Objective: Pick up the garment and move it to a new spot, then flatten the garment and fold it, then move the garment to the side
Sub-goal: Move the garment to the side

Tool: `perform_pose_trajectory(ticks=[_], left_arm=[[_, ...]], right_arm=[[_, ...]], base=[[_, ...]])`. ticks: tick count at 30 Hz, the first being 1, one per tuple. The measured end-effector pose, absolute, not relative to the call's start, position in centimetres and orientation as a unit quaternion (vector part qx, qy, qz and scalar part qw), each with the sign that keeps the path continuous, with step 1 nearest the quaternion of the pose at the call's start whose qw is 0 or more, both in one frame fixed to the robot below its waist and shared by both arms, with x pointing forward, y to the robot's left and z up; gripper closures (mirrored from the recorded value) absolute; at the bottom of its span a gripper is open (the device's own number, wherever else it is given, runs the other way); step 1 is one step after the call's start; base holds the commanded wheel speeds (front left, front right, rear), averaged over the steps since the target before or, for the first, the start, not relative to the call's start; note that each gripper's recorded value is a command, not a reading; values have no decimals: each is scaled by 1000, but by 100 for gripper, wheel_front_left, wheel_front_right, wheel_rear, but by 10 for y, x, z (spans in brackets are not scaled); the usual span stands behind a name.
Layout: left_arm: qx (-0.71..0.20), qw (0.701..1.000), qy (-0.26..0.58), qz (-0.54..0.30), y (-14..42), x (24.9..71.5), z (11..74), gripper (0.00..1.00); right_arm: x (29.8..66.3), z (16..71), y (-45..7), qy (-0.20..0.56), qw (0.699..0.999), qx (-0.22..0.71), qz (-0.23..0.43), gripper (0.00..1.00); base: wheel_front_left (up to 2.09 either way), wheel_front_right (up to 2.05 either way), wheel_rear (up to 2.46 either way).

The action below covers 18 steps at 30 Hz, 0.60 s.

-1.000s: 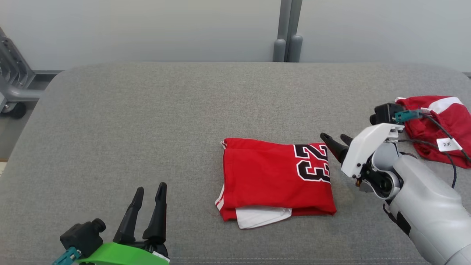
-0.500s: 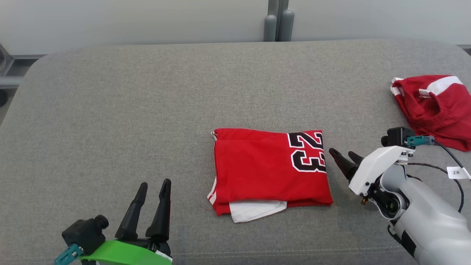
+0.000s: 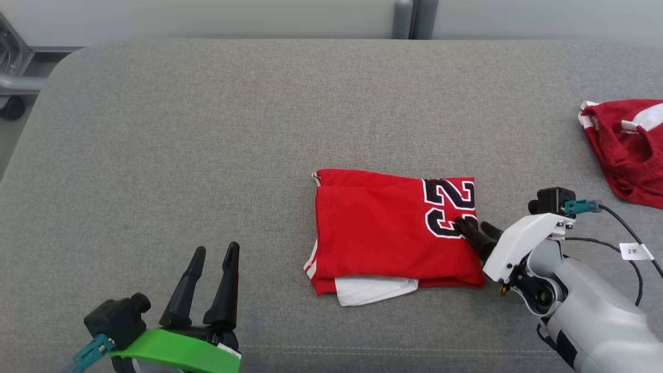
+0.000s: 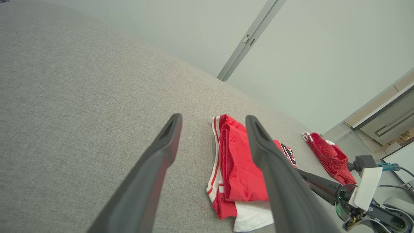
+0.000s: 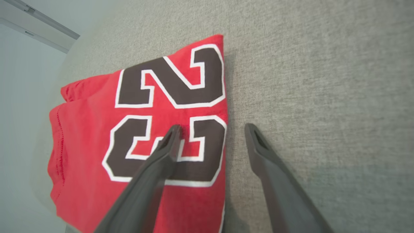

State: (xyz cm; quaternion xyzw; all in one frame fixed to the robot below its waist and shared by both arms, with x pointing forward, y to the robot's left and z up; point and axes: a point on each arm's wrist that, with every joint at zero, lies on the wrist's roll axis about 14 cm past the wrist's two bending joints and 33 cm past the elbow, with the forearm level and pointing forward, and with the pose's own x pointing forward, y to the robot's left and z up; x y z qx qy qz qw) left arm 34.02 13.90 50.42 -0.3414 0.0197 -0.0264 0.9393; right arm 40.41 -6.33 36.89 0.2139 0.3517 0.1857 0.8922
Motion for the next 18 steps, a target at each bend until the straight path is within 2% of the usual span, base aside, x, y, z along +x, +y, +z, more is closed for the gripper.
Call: perform_pose_trajectory(ticks=[3,5,6,7,8,9,10,18], left_arm=[[-340,940,21,-17,143,340,502,0],[-340,940,22,-15,144,340,501,0],[-340,940,22,-14,145,340,501,0],[-340,940,22,-13,145,340,501,0],[-339,940,22,-13,146,340,501,0],[-339,940,21,-12,146,340,501,0],[-339,940,21,-12,147,340,501,0],[-338,941,17,-12,148,341,503,0]], right_arm=[[402,365,-56,362,887,213,193,0],[402,365,-52,362,885,213,198,37],[403,366,-51,362,885,213,202,60],[404,366,-49,361,885,212,204,66],[404,367,-49,361,885,212,205,81],[404,367,-48,361,885,211,206,87],[405,367,-48,360,885,210,206,100],[411,375,-58,347,894,197,204,100]], base=[[0,0,0],[0,0,0],[0,0,0],[0,0,0],[0,0,0],[0,0,0],[0,0,0],[0,0,0]])
